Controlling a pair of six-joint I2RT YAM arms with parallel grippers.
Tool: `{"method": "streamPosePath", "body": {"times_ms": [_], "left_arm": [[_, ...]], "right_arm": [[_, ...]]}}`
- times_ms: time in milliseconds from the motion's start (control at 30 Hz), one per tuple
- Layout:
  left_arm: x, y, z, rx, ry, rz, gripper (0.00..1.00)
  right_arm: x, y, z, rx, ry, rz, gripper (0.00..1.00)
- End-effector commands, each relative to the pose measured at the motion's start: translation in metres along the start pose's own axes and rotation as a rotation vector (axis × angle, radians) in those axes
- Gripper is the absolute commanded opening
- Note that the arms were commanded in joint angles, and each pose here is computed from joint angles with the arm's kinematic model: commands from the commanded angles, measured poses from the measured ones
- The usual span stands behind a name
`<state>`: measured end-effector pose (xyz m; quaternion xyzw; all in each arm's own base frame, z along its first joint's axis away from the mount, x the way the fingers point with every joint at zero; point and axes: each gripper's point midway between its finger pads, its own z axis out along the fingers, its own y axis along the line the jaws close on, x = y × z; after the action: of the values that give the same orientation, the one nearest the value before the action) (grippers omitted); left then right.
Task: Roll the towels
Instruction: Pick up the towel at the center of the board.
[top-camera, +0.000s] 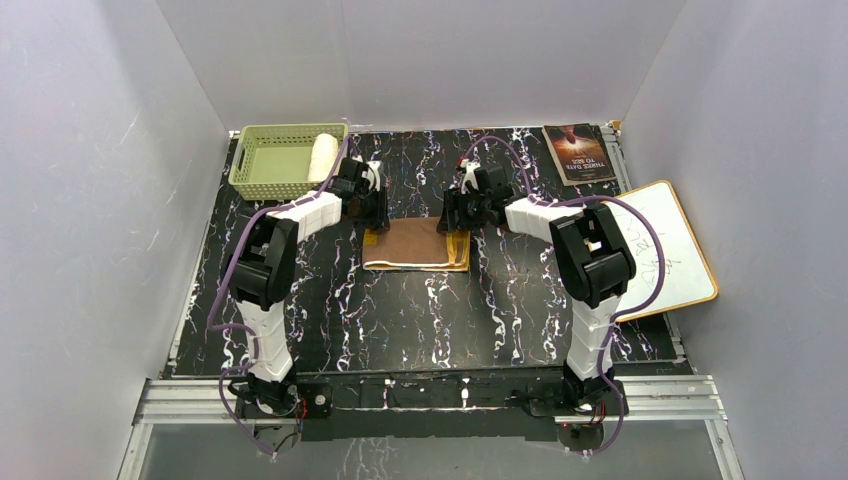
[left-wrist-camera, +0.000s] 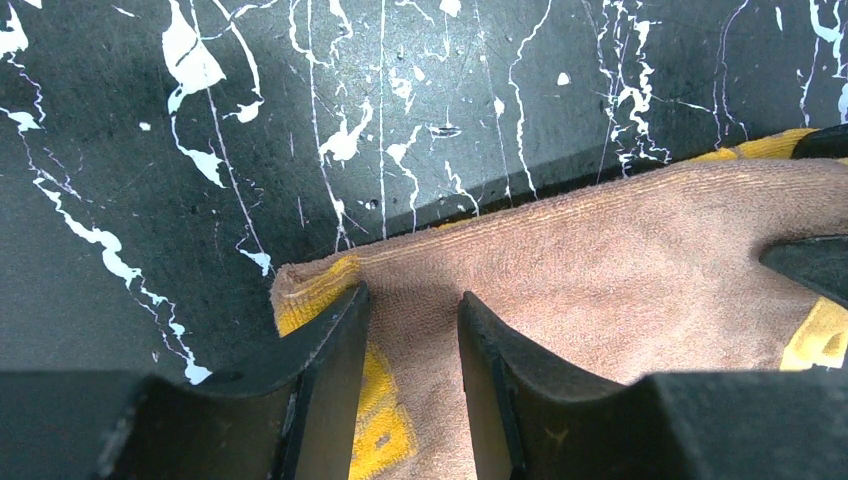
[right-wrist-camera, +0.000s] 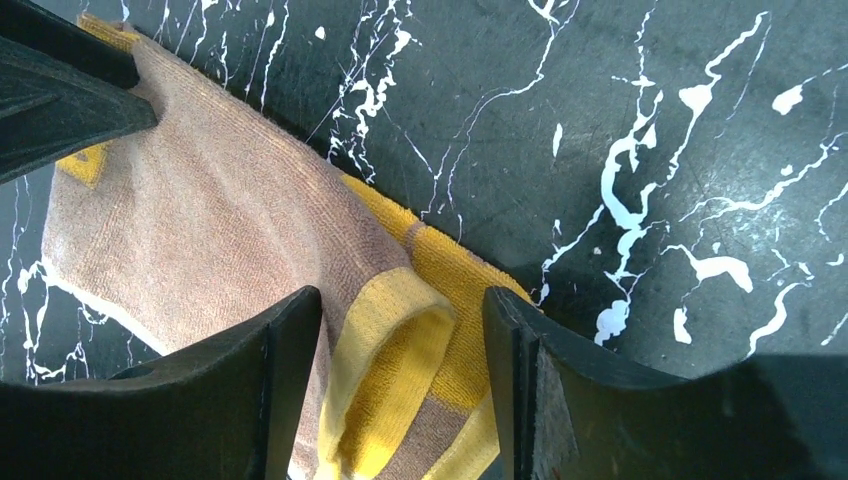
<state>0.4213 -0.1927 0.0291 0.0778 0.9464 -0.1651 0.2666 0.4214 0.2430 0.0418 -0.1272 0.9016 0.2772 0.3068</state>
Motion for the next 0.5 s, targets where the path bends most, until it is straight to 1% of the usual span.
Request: {"method": "streamPosePath", "body": {"times_ms": [0, 200, 367, 400, 467], "left_arm": [[-0.011, 0.001, -0.012, -0.001, -0.019, 0.012, 0.37], [-0.008, 0.002, -0.014, 0.003, -0.021, 0.007, 0.37], [-0.005, 0.004, -0.014, 0.003, -0.018, 0.0, 0.37], [-0.005, 0.004, -0.014, 0.004, -0.018, -0.001, 0.36], [-0.006, 0.005, -0.016, 0.003, -0.023, -0.002, 0.36]], "right_arm": [[-0.028, 0.006, 0.002, -0.042, -0.082, -0.055, 0.57], [-0.029, 0.019, -0.001, -0.123, -0.097, -0.072, 0.48], [-0.03, 0.026, -0.004, -0.151, -0.107, -0.09, 0.45], [-0.03, 0.026, -0.005, -0.154, -0.107, -0.091, 0.43], [-0.028, 0.027, -0.006, -0.16, -0.105, -0.092, 0.34]]}}
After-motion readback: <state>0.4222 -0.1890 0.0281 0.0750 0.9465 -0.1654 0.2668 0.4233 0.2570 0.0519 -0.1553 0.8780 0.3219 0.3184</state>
